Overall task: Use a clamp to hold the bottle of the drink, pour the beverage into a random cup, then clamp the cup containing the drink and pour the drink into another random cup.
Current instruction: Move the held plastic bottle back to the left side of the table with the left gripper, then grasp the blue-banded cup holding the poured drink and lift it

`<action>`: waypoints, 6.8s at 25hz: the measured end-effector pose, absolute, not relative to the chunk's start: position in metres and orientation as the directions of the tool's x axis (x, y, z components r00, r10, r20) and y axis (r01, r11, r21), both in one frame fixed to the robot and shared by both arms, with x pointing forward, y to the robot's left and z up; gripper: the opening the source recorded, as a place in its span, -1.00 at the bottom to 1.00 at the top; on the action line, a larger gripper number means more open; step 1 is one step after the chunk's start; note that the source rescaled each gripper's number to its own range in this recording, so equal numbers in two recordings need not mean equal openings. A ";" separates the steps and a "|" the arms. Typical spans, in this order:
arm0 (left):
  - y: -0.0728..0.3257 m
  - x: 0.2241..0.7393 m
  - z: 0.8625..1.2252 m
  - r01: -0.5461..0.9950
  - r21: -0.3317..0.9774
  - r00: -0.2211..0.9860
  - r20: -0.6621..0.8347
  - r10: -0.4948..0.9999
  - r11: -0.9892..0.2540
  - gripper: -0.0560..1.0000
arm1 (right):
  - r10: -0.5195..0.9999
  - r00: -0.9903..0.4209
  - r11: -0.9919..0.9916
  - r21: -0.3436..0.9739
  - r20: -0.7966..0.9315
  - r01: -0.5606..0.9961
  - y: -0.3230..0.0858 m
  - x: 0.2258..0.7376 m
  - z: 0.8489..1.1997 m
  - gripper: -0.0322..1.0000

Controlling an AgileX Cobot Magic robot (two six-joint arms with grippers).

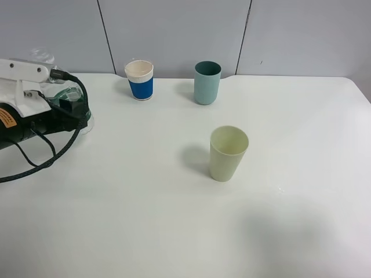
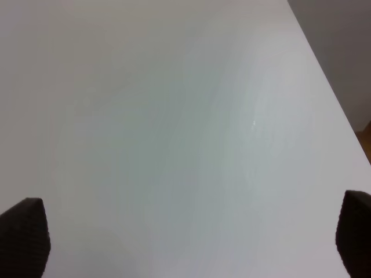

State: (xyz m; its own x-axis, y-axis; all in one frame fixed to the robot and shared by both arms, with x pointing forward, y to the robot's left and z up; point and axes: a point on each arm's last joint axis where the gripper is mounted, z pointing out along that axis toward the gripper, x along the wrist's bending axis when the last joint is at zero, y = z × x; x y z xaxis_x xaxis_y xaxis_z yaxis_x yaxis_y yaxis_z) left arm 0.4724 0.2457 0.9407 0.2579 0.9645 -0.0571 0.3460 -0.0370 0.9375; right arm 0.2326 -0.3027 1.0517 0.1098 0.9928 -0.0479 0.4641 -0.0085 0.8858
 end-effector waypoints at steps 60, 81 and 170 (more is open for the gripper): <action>0.230 0.477 0.871 0.300 0.913 0.570 0.061 0.819 -0.276 -0.86 | 0.993 0.110 -0.009 0.886 -0.048 0.464 -0.303 0.233 1.052 1.00; 0.241 0.440 0.899 0.280 0.944 0.484 0.018 0.875 -0.175 0.97 | 0.993 0.110 -0.009 0.886 -0.048 0.464 -0.303 0.233 1.052 1.00; 0.309 0.233 1.055 0.436 0.896 -0.044 -0.064 0.997 0.077 0.99 | 0.993 0.110 -0.009 0.886 -0.048 0.464 -0.303 0.233 1.052 1.00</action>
State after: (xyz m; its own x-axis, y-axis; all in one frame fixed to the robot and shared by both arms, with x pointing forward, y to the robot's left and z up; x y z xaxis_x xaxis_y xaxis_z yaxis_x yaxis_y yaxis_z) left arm 0.2329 0.3094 1.0545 -0.0439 0.9970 -0.0644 0.4363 0.0771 0.8965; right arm 0.2326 -0.3027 1.0517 0.1098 0.9928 -0.0479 0.4641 -0.0085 0.8858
